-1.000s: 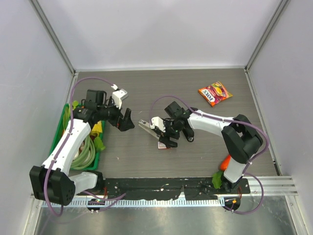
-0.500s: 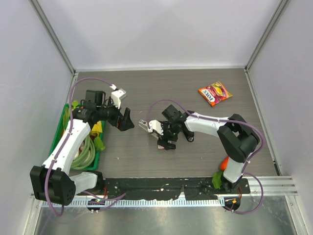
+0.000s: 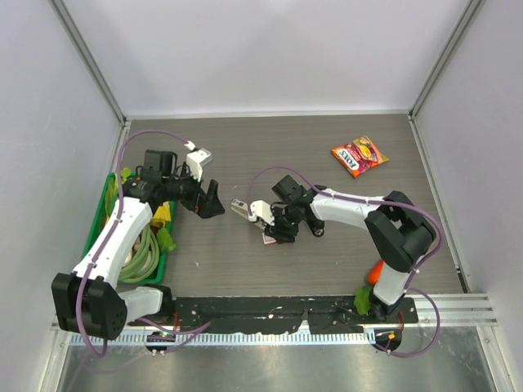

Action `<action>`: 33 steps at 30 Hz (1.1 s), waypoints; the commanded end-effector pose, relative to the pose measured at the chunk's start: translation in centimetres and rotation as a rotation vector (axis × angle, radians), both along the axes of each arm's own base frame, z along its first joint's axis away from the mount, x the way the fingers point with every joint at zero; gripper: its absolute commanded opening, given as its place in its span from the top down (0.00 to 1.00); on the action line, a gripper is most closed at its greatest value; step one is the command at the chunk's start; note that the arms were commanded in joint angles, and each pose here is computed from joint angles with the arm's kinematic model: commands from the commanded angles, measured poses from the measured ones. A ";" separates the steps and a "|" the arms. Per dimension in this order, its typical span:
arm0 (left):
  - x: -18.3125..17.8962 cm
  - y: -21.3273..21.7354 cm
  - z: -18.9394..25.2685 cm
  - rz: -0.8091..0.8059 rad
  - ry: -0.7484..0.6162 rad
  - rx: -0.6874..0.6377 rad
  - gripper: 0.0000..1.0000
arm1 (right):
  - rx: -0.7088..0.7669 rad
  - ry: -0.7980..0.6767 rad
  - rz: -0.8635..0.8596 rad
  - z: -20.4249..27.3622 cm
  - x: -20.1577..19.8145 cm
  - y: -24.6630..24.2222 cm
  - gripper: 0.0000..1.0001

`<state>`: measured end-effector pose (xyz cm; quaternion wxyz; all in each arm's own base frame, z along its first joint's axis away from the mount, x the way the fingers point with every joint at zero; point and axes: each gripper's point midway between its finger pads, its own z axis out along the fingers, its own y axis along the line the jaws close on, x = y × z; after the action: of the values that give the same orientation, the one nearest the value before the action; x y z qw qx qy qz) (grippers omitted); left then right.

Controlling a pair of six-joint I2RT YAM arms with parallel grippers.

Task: Load the staples into the stapler
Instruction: Pick up the staple box from the center of the board.

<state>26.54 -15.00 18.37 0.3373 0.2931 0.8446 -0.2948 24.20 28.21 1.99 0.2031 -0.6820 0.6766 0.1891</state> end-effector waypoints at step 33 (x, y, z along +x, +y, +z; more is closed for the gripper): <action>2.6 -13.8 0.9 -0.332 0.313 -0.224 0.00 | 0.500 -0.450 -0.317 18.4 1.6 -3.4 0.59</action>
<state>29.08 -28.12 17.01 0.1730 0.3389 0.8085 -0.4490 24.17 24.26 16.99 0.4627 -0.5638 0.6643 0.1636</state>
